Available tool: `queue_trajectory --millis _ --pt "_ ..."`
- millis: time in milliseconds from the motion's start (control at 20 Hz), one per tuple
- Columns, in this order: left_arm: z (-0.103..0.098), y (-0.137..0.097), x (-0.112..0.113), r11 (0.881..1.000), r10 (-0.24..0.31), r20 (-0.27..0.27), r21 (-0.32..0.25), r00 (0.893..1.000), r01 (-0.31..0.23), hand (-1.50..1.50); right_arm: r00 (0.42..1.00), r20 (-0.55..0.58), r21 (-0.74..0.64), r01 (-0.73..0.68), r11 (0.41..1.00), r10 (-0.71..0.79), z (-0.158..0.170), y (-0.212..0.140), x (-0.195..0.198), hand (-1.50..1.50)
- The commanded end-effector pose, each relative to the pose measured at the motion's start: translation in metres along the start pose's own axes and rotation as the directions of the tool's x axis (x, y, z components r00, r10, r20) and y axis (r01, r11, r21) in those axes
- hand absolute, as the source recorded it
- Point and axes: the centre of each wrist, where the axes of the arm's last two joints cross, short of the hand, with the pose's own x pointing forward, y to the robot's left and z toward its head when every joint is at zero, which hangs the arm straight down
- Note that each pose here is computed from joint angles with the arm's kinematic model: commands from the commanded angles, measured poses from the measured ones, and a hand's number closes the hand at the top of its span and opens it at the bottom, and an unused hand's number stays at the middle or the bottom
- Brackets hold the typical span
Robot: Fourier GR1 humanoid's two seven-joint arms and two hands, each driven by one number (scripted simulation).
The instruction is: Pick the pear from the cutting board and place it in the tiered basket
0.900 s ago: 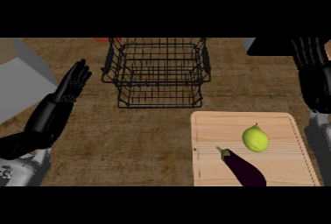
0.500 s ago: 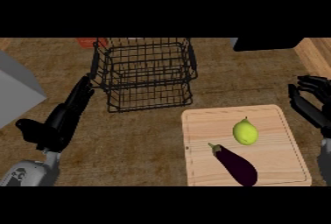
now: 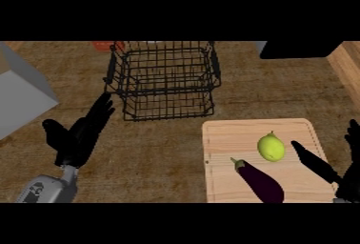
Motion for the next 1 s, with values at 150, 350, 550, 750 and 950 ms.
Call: queue_trajectory --millis 150,350,550,750,950 --pt "-0.011 -0.016 0.013 0.999 0.007 0.003 -0.032 1.000 -0.007 0.00 0.933 -0.104 0.084 -0.338 0.937 0.346 0.024 -0.010 0.002 -1.50" --pt "-0.010 -0.012 0.010 0.999 -0.002 -0.012 -0.047 1.000 0.001 0.00 0.804 -0.197 0.122 -0.548 0.827 0.562 0.005 -0.028 0.005 -1.50" --pt "-0.010 -0.011 0.013 0.998 -0.010 0.002 -0.067 1.000 0.010 0.00 0.725 -0.279 0.175 -0.606 0.776 0.630 0.000 -0.014 0.047 -1.50" --pt "-0.017 -0.032 0.015 0.996 0.002 -0.009 -0.091 1.000 -0.003 0.00 0.661 -0.340 0.238 -0.628 0.741 0.669 0.000 0.023 0.099 -1.50" --pt "-0.025 -0.029 0.019 0.997 -0.002 -0.014 -0.077 1.000 0.000 0.00 0.646 -0.359 0.283 -0.613 0.738 0.674 0.014 0.055 0.139 -1.50"
